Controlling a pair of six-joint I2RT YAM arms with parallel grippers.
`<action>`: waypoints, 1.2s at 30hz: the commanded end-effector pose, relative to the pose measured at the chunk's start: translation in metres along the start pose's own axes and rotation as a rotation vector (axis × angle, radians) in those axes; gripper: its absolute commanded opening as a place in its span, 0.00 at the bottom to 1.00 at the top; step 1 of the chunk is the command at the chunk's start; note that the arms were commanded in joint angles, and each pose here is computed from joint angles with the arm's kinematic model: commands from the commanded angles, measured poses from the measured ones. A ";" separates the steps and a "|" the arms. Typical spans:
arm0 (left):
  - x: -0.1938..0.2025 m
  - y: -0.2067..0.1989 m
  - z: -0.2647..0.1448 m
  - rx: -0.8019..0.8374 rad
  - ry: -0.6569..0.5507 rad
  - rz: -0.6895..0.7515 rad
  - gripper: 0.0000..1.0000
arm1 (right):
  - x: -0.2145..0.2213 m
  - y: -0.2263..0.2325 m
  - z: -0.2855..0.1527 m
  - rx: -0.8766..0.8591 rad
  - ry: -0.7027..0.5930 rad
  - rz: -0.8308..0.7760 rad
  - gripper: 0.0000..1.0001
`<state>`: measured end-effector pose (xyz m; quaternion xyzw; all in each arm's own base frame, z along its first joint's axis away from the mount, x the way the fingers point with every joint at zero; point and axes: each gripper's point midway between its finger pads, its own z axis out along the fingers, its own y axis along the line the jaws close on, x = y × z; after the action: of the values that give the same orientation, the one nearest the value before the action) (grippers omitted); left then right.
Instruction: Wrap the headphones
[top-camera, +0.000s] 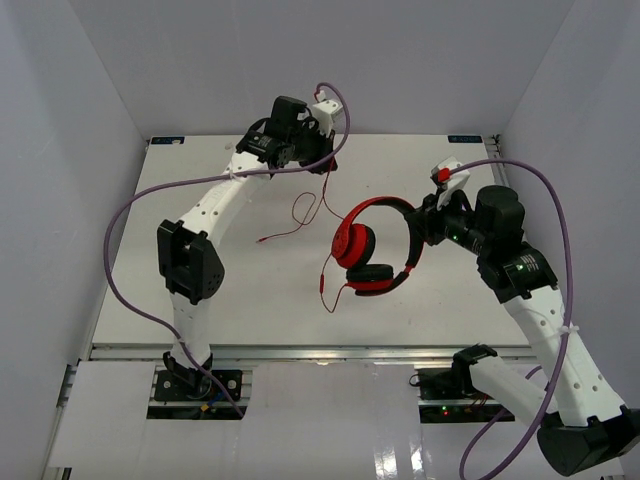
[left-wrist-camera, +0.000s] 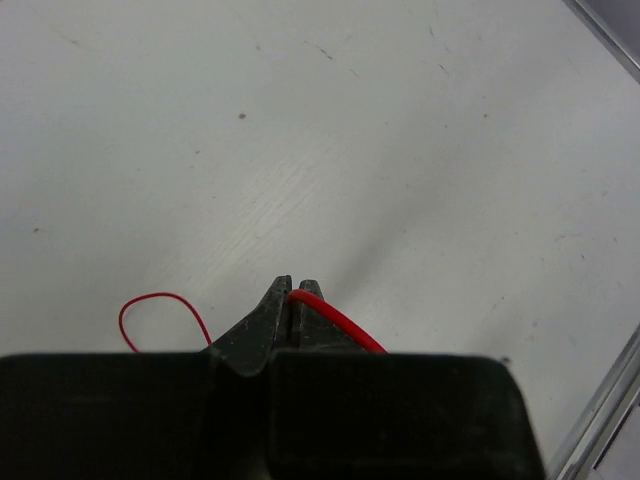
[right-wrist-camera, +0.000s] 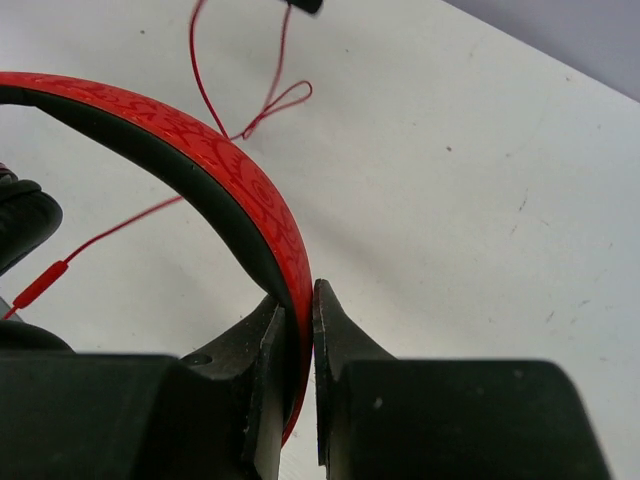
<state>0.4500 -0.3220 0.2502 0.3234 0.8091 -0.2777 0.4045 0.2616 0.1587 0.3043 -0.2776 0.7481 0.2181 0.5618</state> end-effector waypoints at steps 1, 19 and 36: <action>-0.005 0.025 -0.042 -0.245 0.040 -0.042 0.00 | -0.025 -0.002 -0.004 0.036 -0.119 -0.077 0.08; -0.089 -0.013 -0.094 -0.523 -0.158 0.149 0.00 | 0.005 0.008 0.048 0.130 -0.010 -0.074 0.08; -0.105 0.009 -0.103 -0.636 -0.229 0.077 0.00 | -0.027 0.052 0.075 -0.018 -0.078 0.542 0.08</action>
<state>0.4495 -0.2863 0.3420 0.2292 0.8163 -0.0262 0.5295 0.2771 0.2263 0.2634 -0.1395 0.8049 0.2874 0.5001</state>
